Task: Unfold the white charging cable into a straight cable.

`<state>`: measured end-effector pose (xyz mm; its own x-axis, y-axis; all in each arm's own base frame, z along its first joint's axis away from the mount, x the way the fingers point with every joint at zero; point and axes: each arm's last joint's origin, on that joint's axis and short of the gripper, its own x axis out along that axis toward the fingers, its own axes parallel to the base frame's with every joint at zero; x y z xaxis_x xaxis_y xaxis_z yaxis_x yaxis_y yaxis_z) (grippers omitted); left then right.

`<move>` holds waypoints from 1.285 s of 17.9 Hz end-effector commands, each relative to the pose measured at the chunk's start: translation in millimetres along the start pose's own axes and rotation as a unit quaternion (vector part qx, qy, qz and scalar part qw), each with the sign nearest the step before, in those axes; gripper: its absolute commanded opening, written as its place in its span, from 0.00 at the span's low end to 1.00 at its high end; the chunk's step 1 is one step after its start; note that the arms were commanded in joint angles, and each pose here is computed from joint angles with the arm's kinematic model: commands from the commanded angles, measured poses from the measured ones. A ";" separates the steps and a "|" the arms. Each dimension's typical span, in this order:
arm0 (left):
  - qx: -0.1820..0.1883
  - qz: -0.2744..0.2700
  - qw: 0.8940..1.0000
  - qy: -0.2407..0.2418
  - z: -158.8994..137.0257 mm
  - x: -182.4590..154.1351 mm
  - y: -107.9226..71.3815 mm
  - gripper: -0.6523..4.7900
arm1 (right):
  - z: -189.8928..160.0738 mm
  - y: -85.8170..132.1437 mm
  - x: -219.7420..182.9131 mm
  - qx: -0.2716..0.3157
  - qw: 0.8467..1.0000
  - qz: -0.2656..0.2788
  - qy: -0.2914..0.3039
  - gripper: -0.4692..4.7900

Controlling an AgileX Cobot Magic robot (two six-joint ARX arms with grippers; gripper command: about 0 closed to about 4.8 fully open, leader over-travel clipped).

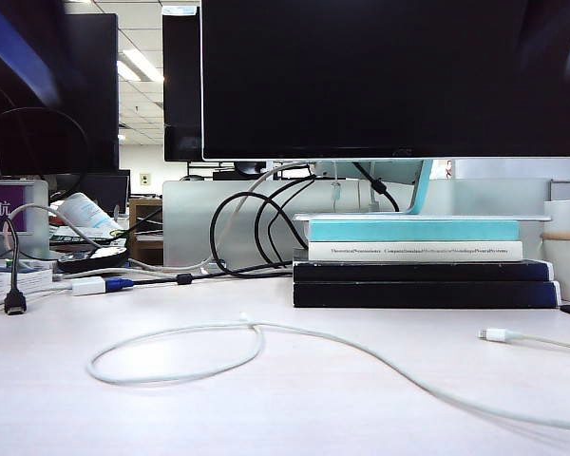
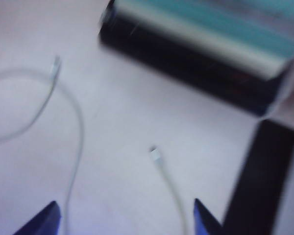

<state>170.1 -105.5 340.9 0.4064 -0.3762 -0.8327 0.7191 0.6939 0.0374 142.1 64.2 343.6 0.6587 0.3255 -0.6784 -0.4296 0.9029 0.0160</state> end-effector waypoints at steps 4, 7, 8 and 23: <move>-0.058 0.133 0.972 -0.187 -56.3 -79.0 -11.7 0.61 | -28.7 -2.2 -77.6 0.025 0.979 -0.079 -0.186 0.56; -0.066 0.231 0.920 -0.309 -91.3 -120.7 -24.3 0.60 | -59.5 -2.7 -110.2 0.036 0.935 -0.102 -0.338 0.51; -0.065 0.237 0.904 -0.351 -99.6 -130.5 -28.4 0.54 | -66.7 -2.9 -113.6 0.038 0.923 -0.106 -0.368 0.46; -0.014 0.122 0.846 -0.519 -137.5 22.4 -24.7 0.11 | -159.4 -7.2 69.0 0.039 0.903 -0.077 -0.421 0.08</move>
<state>83.7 -46.6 245.4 0.8327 -0.5472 0.0851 0.5351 0.8346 0.1308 91.2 35.8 182.8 0.9546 0.2756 0.1126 -0.2818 0.9585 0.0427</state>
